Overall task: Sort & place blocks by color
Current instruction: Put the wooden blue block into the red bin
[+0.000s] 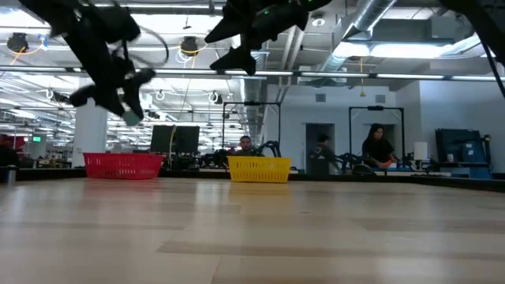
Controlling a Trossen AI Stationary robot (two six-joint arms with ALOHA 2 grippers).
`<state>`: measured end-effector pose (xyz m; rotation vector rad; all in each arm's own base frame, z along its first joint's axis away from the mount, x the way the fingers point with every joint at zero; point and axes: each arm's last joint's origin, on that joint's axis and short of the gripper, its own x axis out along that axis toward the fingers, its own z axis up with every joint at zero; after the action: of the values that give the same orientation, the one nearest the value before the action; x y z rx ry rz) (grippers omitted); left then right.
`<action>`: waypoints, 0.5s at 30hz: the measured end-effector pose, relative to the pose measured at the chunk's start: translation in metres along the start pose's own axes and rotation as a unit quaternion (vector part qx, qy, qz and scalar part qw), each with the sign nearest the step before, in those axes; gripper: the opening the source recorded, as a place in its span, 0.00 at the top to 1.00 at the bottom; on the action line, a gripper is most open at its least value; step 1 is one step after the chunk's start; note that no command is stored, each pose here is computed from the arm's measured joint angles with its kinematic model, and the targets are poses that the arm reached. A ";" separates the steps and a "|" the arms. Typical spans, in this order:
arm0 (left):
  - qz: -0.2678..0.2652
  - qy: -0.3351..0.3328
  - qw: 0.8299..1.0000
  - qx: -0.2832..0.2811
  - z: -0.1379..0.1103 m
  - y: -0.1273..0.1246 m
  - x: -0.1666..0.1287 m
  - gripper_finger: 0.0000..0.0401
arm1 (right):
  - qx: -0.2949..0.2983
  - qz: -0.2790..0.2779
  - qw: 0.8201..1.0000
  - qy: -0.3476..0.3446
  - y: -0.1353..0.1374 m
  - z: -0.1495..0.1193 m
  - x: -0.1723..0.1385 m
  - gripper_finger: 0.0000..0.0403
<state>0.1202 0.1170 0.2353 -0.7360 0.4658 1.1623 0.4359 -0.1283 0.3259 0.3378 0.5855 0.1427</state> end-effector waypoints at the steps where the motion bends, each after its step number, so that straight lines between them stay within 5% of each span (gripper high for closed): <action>1: 0.020 0.009 1.000 0.006 0.003 0.004 0.011 0.73 | 0.001 0.003 1.000 0.004 0.003 -0.001 0.002 0.18; 5: 0.078 0.060 0.995 0.014 0.009 0.020 0.050 0.73 | -0.003 -0.013 1.000 0.017 0.014 -0.005 0.008 0.17; 15: 0.074 0.075 0.993 0.052 0.011 0.023 0.094 0.72 | 0.020 -0.038 0.997 0.057 0.015 -0.013 0.007 0.19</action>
<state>0.1307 0.1910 0.1725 -0.7099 0.7127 1.2148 0.4339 -0.1090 0.3175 0.3463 0.7131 0.0771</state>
